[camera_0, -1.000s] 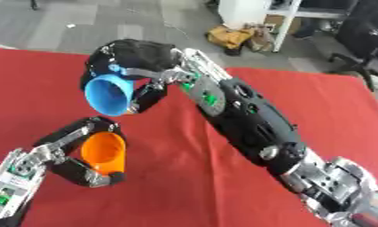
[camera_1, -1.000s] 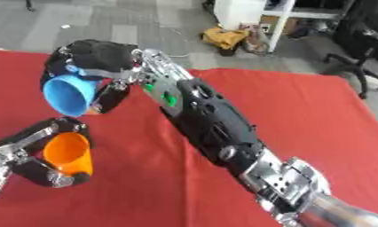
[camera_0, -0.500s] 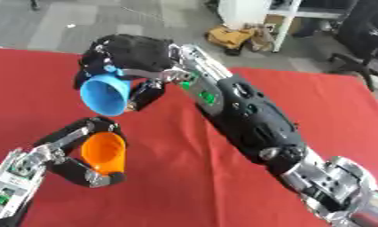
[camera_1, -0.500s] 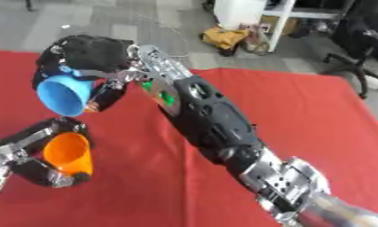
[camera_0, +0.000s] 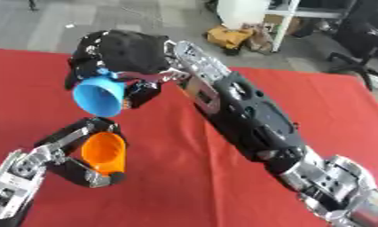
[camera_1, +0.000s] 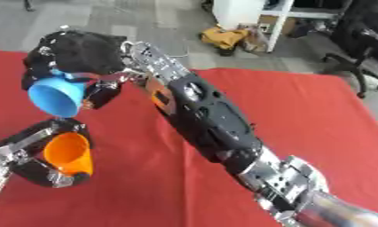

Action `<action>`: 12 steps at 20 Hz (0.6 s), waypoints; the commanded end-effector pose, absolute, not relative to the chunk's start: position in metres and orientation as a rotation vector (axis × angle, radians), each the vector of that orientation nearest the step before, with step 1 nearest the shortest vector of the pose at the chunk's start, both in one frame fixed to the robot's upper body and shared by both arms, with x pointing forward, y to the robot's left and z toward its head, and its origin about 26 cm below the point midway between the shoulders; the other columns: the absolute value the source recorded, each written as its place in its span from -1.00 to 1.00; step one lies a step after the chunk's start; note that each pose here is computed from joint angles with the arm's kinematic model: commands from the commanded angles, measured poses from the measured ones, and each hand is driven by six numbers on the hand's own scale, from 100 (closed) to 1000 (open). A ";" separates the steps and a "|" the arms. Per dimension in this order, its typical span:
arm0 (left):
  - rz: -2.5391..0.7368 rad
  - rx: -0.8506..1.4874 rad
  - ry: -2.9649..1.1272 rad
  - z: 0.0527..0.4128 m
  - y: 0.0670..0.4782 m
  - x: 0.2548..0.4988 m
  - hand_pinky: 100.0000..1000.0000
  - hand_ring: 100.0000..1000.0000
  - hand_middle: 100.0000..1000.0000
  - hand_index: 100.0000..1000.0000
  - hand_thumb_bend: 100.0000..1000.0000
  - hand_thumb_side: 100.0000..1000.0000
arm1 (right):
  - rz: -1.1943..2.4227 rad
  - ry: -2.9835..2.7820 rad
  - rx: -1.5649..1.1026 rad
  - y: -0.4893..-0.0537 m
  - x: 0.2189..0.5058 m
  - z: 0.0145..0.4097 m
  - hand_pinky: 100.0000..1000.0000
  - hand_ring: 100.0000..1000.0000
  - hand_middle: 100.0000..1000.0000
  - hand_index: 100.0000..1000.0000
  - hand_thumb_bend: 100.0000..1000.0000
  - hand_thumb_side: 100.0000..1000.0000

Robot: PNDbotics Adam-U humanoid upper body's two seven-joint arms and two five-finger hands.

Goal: Pour the contents of one cup into another cup.

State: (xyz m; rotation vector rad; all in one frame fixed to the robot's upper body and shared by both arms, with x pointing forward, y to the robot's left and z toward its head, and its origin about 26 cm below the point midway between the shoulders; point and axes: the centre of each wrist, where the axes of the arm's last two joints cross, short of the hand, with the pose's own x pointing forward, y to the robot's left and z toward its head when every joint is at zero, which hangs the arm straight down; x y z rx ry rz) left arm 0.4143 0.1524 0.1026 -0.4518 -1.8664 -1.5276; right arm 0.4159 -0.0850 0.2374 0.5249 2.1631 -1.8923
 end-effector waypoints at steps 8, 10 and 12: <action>-1.716 -0.504 -1.917 0.116 0.151 0.417 0.23 -0.39 -0.69 0.16 -0.92 -1.00 | -1.825 2.098 0.615 -0.086 0.414 0.252 0.41 0.14 0.05 0.49 -0.59 -1.00; -1.726 -0.521 -1.920 0.116 0.150 0.417 0.23 -0.39 -0.69 0.16 -0.92 -1.00 | -1.825 2.098 0.616 -0.086 0.414 0.250 0.41 0.14 0.05 0.49 -0.60 -1.00; -1.739 -0.549 -1.921 0.116 0.148 0.415 0.23 -0.39 -0.69 0.16 -0.92 -1.00 | -1.827 2.097 0.616 -0.086 0.415 0.249 0.41 0.14 0.05 0.49 -0.60 -1.00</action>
